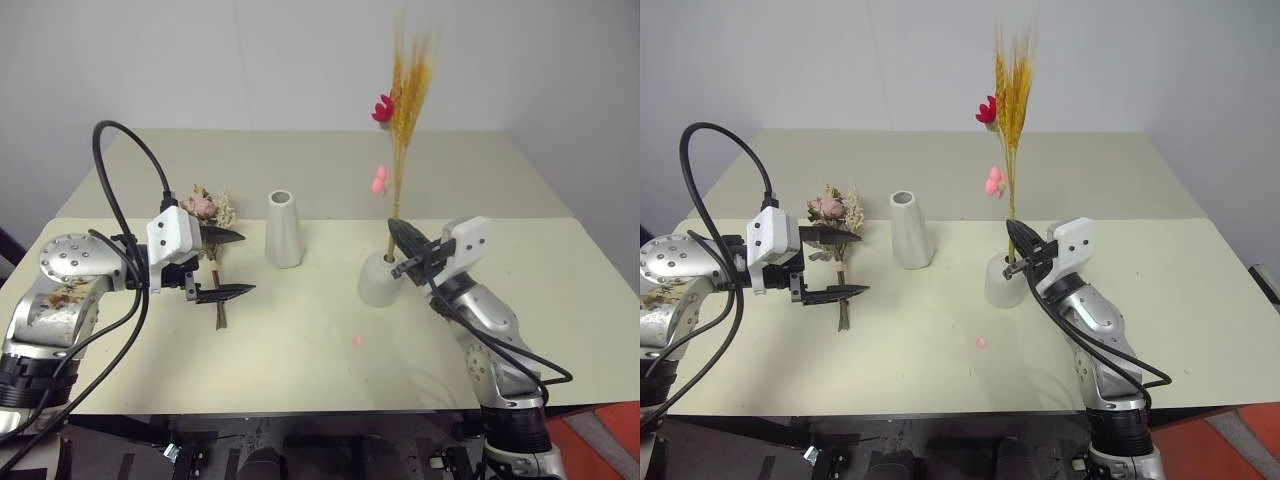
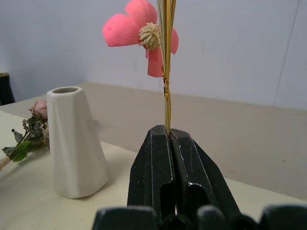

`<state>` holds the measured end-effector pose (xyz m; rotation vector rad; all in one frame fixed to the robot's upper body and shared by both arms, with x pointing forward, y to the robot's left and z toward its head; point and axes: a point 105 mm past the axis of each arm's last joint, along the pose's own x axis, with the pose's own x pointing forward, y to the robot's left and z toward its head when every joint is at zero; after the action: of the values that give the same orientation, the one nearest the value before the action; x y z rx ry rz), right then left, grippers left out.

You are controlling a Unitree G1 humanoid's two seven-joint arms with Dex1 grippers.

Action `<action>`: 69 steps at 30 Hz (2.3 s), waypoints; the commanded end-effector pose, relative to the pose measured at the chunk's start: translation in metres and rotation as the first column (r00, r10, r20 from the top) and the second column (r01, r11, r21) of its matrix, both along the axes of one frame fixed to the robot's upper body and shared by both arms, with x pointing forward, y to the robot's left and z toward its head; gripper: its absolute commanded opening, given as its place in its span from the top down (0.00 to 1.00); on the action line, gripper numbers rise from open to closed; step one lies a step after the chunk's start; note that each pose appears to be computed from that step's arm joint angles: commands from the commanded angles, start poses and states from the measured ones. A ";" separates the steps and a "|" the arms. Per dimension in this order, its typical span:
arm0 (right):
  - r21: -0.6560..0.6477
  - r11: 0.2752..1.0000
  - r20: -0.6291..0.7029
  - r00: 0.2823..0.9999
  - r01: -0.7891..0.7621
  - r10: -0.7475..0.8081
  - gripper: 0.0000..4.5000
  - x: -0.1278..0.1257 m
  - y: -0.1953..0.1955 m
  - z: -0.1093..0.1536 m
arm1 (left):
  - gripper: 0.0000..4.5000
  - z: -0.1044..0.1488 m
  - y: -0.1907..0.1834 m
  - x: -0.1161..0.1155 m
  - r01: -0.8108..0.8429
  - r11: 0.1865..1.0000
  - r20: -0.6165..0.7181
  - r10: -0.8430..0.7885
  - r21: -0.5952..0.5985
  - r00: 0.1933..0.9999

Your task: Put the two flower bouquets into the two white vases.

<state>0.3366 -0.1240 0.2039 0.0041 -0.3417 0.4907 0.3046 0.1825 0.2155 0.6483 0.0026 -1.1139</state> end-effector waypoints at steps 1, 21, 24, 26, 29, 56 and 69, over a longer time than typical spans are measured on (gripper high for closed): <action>0.073 0.997 0.052 0.999 -0.008 0.004 0.99 -0.012 -0.008 0.018 | 0.00 0.009 0.001 -0.001 0.008 1.000 0.044 -0.008 0.003 0.999; -0.349 0.935 -0.139 0.990 -0.064 0.016 0.24 -0.052 -0.036 -0.004 | 0.00 -0.017 0.042 0.027 -0.504 0.864 -0.044 0.504 0.004 0.863; -0.446 0.886 -0.182 0.982 -0.129 0.052 0.24 -0.069 -0.048 0.002 | 0.00 -0.026 0.046 0.029 -0.622 0.780 -0.089 0.626 0.074 0.775; -0.501 0.846 -0.207 0.975 -0.182 0.087 0.24 -0.077 -0.050 0.007 | 0.00 -0.029 0.042 0.031 -0.660 0.747 -0.168 0.663 0.082 0.729; -0.553 0.788 -0.248 0.957 -0.270 0.154 0.24 -0.089 -0.050 0.017 | 0.00 -0.035 0.043 0.041 -0.746 0.655 -0.280 0.743 0.120 0.608; -0.642 0.733 -0.176 0.973 -0.226 0.146 0.24 -0.103 -0.050 0.043 | 0.63 -0.073 0.038 0.095 -0.914 0.388 -0.651 0.725 0.116 0.225; -0.658 0.732 -0.140 0.984 -0.178 0.113 0.24 -0.099 -0.054 0.043 | 0.98 0.049 0.025 0.120 -0.798 0.369 -0.414 0.706 -0.477 0.574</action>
<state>0.2388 -0.1775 0.2352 -0.6217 0.0036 0.7792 0.4235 0.2100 0.2056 -0.1146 0.2989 -0.1666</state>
